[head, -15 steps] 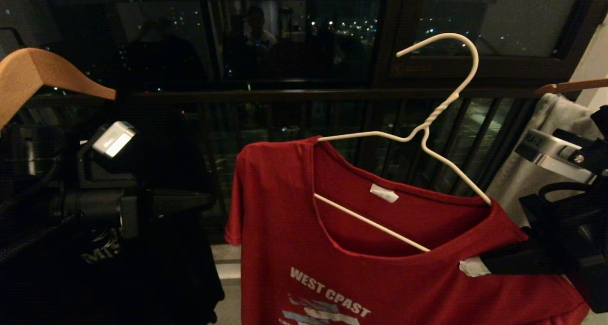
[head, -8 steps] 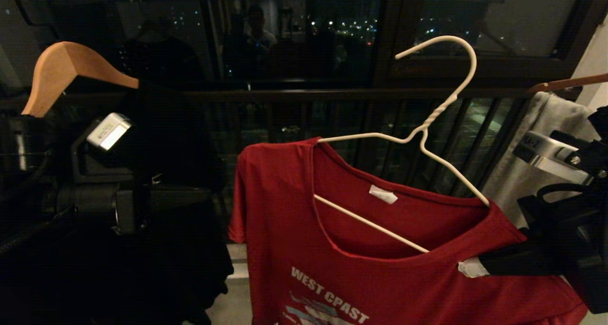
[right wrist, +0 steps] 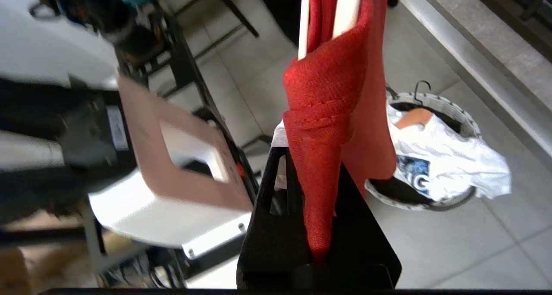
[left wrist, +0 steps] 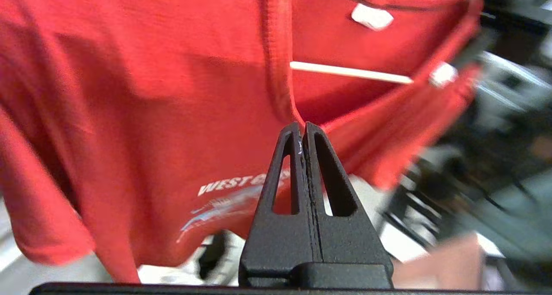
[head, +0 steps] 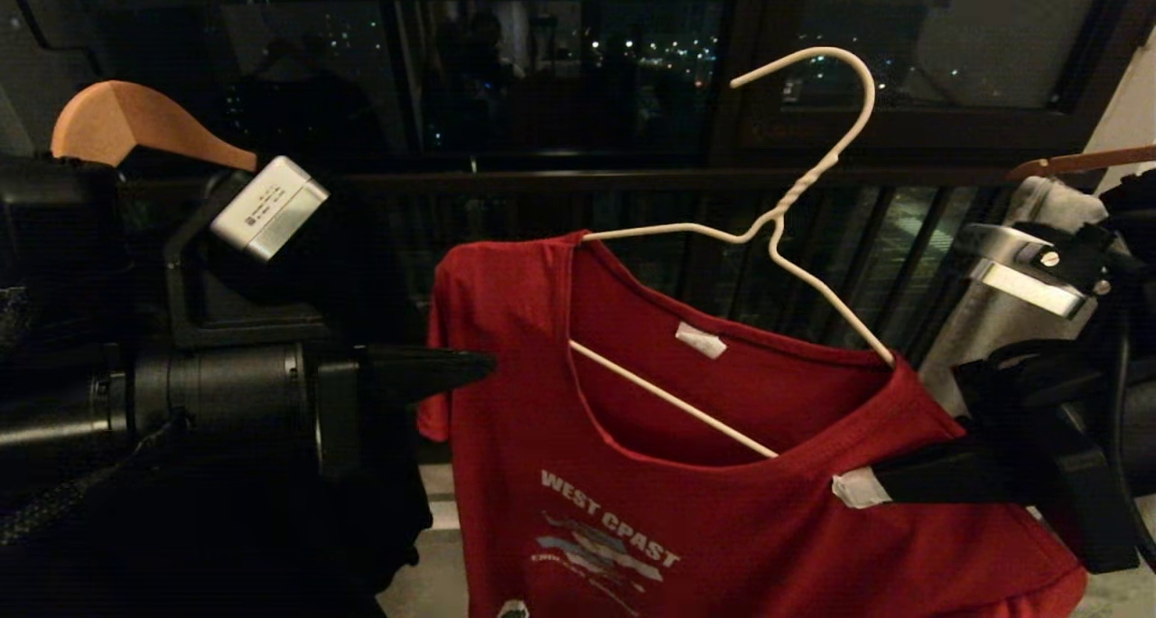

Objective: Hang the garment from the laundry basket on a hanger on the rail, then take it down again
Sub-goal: Take the clothes off the clothes rack

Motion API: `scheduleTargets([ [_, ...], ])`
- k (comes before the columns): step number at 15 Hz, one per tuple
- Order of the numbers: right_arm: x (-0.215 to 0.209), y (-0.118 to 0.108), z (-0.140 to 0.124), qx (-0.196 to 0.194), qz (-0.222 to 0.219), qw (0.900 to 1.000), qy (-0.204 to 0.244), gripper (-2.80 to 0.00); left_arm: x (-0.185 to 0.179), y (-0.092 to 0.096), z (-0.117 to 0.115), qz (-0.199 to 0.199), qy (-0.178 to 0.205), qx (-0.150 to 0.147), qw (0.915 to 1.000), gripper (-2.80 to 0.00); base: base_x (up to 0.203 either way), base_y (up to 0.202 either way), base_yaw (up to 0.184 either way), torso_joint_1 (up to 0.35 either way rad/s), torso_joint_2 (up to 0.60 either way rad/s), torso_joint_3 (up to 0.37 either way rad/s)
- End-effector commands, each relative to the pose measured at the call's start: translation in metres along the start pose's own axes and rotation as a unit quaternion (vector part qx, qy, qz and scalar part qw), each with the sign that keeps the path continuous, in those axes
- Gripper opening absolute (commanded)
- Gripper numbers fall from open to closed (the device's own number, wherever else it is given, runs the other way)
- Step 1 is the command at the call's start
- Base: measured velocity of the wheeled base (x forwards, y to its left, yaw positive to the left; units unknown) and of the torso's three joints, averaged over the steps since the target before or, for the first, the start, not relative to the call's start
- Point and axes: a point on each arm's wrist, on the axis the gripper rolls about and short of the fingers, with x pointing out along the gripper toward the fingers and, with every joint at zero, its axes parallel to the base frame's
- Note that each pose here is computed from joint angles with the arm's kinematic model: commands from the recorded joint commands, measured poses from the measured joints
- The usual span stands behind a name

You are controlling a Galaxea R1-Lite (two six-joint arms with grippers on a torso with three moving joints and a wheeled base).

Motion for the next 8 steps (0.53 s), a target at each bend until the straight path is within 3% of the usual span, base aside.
scheduleTargets([
  [1,0.006,0.005,0.003,0.005,0.005,1.0,0.001,-2.8,0.001,-0.022,0.006,0.042,-0.024,0.015,0.9987,-2.8,0.0,0.0,0.0,0.0,0.0,0.0],
  [5,0.013,0.006,0.003,0.005,0.0,1.0,0.012,-2.8,0.0,-0.042,0.013,0.082,-0.052,0.025,0.995,-2.8,0.0,0.0,0.0,0.0,0.0,0.0],
  [6,0.014,0.007,0.003,0.004,0.003,1.0,0.014,-2.8,0.001,-0.045,0.015,0.088,-0.054,0.026,0.9943,0.0,0.0,0.0,0.0,0.0,0.0,0.0],
  [8,0.016,0.009,0.003,0.002,0.007,1.0,0.016,-2.8,0.004,-0.05,0.016,0.108,-0.05,0.025,0.9926,0.0,0.0,0.0,0.0,0.0,0.0,0.0],
])
